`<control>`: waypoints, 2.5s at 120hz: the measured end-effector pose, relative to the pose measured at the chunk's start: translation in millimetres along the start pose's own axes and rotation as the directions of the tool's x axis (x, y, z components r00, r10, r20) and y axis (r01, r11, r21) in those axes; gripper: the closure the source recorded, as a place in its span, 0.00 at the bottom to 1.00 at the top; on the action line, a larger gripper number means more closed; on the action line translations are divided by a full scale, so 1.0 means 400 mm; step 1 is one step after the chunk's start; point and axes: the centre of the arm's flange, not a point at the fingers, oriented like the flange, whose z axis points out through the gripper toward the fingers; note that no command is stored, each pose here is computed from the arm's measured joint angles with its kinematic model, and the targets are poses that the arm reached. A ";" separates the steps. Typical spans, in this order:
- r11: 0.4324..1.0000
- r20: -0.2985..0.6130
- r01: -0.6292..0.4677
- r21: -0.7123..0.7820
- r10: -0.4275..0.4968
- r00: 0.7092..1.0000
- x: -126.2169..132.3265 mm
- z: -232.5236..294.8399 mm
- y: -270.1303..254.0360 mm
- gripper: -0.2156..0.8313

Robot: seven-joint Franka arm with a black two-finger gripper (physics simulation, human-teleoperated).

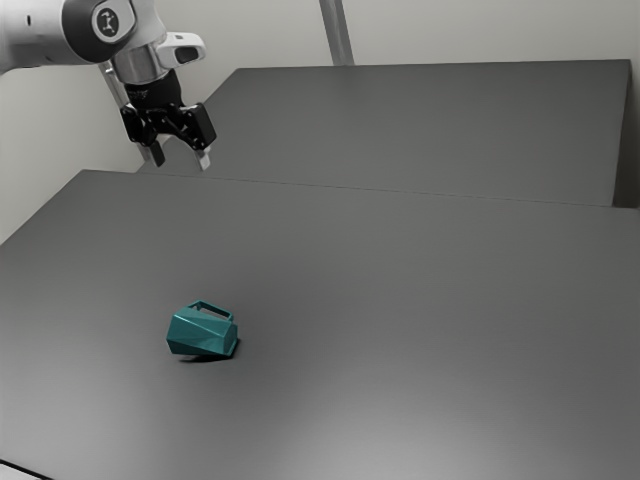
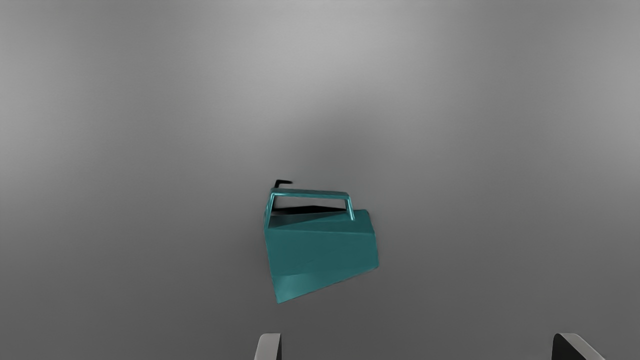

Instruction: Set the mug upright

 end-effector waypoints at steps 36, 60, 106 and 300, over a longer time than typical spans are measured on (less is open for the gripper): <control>1.000 -0.009 -0.001 0.001 0.001 1.000 -0.011 -0.016 0.004 0.22; 0.999 0.005 0.042 -0.025 -0.042 0.999 -0.019 -0.012 -0.059 0.22; 0.965 0.023 0.187 -0.183 -0.185 0.982 -0.055 0.043 -0.382 0.22; 0.677 -0.029 0.135 -0.723 -0.225 0.974 -0.295 0.767 -0.589 0.22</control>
